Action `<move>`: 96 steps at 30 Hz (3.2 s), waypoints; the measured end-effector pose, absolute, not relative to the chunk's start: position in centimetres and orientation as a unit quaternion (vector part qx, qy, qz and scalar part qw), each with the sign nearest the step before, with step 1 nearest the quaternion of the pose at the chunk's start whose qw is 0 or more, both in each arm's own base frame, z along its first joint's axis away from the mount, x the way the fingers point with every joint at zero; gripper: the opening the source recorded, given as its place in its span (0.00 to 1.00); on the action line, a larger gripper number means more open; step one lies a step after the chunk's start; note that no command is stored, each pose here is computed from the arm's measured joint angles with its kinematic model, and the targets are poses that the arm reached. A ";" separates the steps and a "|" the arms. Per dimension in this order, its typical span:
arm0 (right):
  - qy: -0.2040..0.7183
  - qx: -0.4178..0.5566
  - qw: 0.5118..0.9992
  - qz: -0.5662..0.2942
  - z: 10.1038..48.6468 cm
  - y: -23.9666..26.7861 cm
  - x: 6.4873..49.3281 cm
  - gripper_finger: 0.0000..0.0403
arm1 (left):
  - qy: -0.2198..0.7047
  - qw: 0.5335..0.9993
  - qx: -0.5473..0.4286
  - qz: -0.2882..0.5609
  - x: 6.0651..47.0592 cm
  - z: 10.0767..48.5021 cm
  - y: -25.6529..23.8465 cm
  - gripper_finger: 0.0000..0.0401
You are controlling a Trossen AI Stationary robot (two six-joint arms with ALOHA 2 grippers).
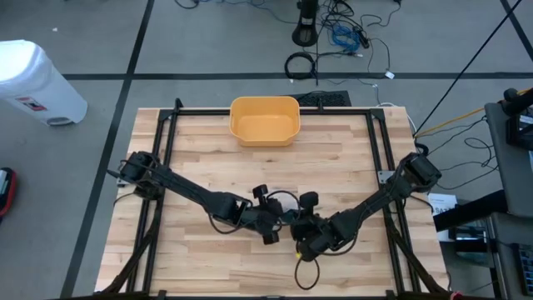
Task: Roll bandage
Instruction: Put the rolled green bandage into the transparent zip bag, then close the transparent zip bag
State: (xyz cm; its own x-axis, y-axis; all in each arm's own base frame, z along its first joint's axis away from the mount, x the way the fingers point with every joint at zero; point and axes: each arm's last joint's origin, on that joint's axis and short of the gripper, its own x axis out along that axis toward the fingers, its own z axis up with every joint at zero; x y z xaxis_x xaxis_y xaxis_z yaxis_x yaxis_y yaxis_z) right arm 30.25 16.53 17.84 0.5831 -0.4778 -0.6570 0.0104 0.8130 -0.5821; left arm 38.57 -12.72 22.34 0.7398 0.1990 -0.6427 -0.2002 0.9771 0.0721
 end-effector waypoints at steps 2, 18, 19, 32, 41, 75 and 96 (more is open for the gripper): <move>0.429 -0.251 0.853 -0.161 17.9 16.2 30.4 0.00 | 0.345 0.934 -0.010 0.094 38.7 22.4 -12.7 0.00; 0.310 -0.051 0.905 -0.287 18.9 15.4 31.8 0.01 | 0.340 0.937 -0.028 0.071 38.9 22.6 -12.7 0.00; 0.297 -0.059 0.905 -0.298 19.0 15.6 31.6 0.01 | 0.338 0.938 -0.029 0.070 38.9 22.6 -12.7 0.00; 0.298 -0.014 0.908 -0.294 19.0 16.9 30.3 0.01 | 0.317 0.946 -0.044 0.040 38.4 24.0 -13.6 0.00; 0.354 -0.088 0.905 -0.217 19.1 17.0 30.7 0.02 | 0.274 0.958 -0.082 -0.015 38.0 26.7 -13.8 0.00; 0.217 0.237 0.901 -0.290 15.4 17.9 22.3 0.51 | 0.315 0.946 -0.023 0.070 38.7 23.1 -13.9 0.01; 0.290 0.158 0.888 -0.321 14.1 15.3 22.1 0.51 | 0.252 0.944 -0.117 -0.178 40.7 24.6 -13.2 0.55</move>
State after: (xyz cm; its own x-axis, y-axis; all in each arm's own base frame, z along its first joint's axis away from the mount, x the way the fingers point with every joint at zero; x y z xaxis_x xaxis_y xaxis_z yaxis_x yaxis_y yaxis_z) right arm 22.14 15.34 14.13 0.6261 -0.4781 -0.6160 0.6616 0.7438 0.0950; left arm 40.72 -13.24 24.63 0.8096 -0.3949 -0.4343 0.2769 0.9093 -0.3106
